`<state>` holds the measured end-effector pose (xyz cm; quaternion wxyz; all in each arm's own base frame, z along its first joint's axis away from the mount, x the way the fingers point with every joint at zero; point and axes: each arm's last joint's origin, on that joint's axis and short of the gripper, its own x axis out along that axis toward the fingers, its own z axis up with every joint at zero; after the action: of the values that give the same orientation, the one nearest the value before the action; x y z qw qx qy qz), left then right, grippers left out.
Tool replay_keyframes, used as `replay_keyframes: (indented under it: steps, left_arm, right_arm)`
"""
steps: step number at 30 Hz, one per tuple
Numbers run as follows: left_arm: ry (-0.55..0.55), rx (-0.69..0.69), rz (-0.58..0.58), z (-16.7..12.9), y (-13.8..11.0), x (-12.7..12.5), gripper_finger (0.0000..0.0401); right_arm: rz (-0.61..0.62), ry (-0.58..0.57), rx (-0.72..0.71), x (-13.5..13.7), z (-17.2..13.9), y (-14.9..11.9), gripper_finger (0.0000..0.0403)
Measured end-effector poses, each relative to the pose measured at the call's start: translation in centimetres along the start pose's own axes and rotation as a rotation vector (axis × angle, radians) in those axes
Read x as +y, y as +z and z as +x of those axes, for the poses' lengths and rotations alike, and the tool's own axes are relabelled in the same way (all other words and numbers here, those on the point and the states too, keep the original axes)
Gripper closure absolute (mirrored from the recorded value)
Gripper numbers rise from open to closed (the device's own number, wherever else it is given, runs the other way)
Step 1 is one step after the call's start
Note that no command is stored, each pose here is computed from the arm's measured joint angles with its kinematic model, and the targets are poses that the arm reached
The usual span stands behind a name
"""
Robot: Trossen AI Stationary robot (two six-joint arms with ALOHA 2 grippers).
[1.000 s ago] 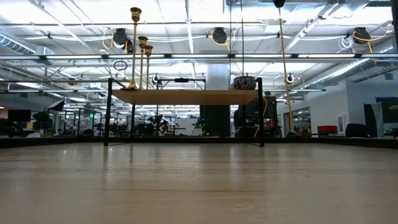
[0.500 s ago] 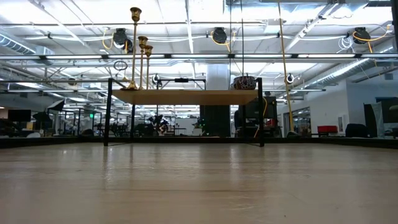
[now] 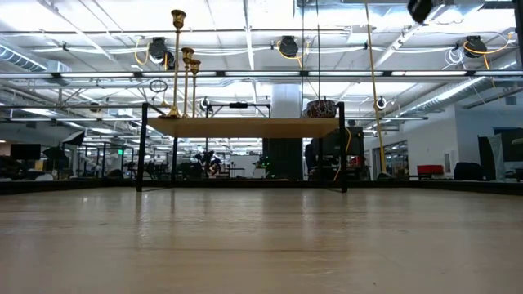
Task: Pick & Place candle stick holders
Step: Return to Home Position
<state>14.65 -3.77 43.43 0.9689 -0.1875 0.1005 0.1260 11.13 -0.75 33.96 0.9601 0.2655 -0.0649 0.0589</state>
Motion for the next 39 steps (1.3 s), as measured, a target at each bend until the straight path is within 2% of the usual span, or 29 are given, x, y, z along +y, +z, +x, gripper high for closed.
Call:
replay_keyframes:
  steps: [5, 10, 14, 16, 19, 24, 33, 39]
  left_arm:
    - [0.011, 0.015, -0.007, 0.0, -0.2, 0.1, 0.0187]
    - [0.035, 0.021, 0.000, 0.0, -0.2, 0.4, 0.0187]
    - [0.057, 0.023, -0.006, 0.1, -0.2, 0.6, 0.0187]
    - [0.063, 0.023, -0.014, 0.2, -0.2, 0.7, 0.0187]
    - [0.067, 0.030, -0.021, 0.2, -0.3, 0.8, 0.0187]
    - [0.069, 0.034, -0.026, 0.2, -0.3, 0.8, 0.0187]
    - [0.075, 0.032, -0.052, 0.2, -0.3, 0.8, 0.0187]
    - [0.098, 0.037, -0.054, 0.4, -0.5, 0.8, 0.0187]
  right_arm:
    - [-0.046, -0.091, -0.029, -0.2, -0.4, -2.0, 0.0353]
    - [-0.131, -0.086, 0.053, -0.4, 0.0, -4.1, 0.0353]
    - [-0.127, -0.061, 0.135, -0.5, 0.2, -5.9, 0.0365]
    - [-0.130, -0.084, 0.147, -0.5, 0.2, -6.4, 0.0381]
    - [-0.179, -0.104, 0.152, -0.2, 0.0, -6.8, 0.0399]
    - [-0.240, -0.154, 0.175, -0.3, -0.9, -7.0, 0.0397]
    - [-0.266, -0.130, 0.145, -0.5, -3.1, -6.3, 0.0402]
    - [-0.282, -0.151, 0.193, -1.5, -3.7, -7.8, 0.0402]
